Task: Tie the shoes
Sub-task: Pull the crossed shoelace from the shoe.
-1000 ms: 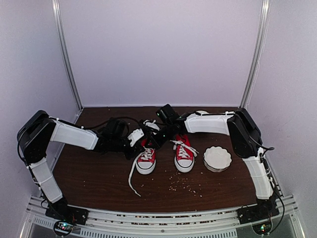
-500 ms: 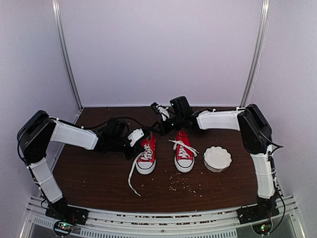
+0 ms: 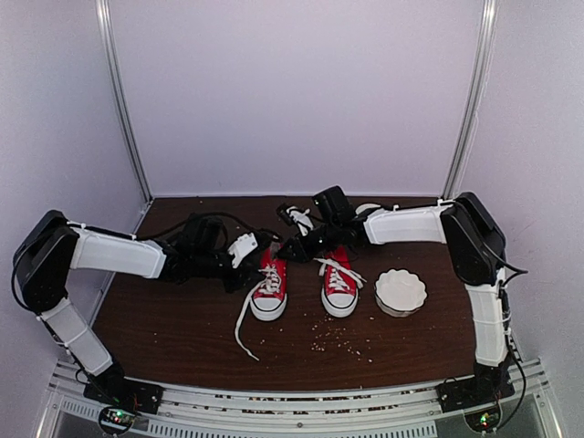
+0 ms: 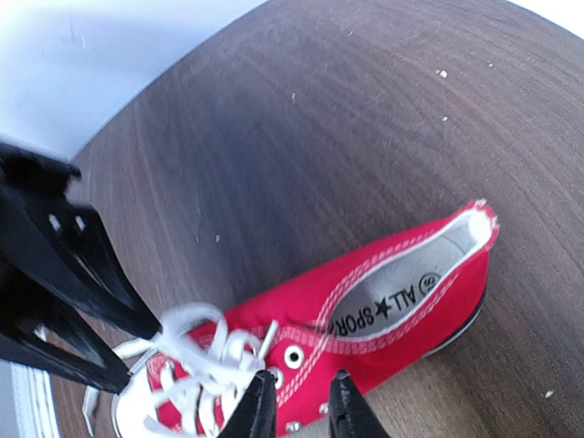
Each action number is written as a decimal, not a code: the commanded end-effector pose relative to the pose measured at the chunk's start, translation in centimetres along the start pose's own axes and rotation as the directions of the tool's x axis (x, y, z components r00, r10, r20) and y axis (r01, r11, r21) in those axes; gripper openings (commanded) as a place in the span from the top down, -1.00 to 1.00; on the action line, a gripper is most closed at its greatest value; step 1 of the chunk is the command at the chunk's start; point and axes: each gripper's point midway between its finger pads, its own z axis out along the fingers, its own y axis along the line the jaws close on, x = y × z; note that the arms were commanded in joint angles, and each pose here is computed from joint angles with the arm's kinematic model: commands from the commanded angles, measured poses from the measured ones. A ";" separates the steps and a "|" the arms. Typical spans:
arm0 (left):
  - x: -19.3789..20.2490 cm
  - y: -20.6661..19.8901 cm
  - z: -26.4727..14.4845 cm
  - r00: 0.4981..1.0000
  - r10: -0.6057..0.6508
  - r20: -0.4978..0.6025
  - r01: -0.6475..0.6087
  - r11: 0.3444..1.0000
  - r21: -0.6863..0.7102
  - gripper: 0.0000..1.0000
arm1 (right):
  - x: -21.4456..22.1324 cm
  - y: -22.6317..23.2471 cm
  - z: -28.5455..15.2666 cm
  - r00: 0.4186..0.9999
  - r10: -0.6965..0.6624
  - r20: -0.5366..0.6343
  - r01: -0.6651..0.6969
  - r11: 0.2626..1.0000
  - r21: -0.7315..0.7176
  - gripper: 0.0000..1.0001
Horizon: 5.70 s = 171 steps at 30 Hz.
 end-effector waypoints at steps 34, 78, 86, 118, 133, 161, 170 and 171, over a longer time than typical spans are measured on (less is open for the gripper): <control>0.9 2.7 1.6 0.994 -0.106 -0.042 0.104 0.994 -0.038 0.85 | 4.2 3.2 0.7 0.994 0.068 -0.080 -0.070 0.997 -0.027 0.56; 1.1 1.9 2.4 0.990 -0.132 -0.038 0.133 0.991 0.018 1.00 | 0.7 4.2 -0.8 0.993 0.084 0.085 -0.079 0.995 -0.064 0.37; 0.2 1.3 1.9 0.993 -0.117 -0.010 0.117 0.992 0.052 0.80 | -1.7 2.9 -1.5 0.992 0.058 0.116 -0.056 0.998 -0.018 0.37; 2.7 6.7 1.2 0.884 -0.465 0.048 0.467 0.878 -0.105 0.79 | 0.0 -0.6 4.5 0.997 0.042 0.068 -0.062 0.942 0.331 0.65; 2.7 6.1 2.1 0.866 -0.498 0.043 0.500 0.864 -0.056 0.75 | 0.3 -0.5 5.4 1.000 0.001 0.016 -0.008 0.907 0.421 0.56; 4.0 5.3 3.7 0.737 -0.673 0.059 0.674 0.739 0.010 0.70 | 2.3 0.5 5.5 0.992 0.000 -0.127 0.067 0.851 0.521 0.52; 4.2 5.9 2.6 0.734 -0.673 0.089 0.678 0.733 -0.045 0.71 | 1.9 -0.1 5.9 0.985 -0.025 -0.168 0.113 0.837 0.536 0.96; 4.2 5.9 2.6 0.737 -0.670 0.088 0.675 0.736 -0.050 0.71 | 1.7 -0.2 6.0 0.986 -0.025 -0.167 0.111 0.839 0.533 1.00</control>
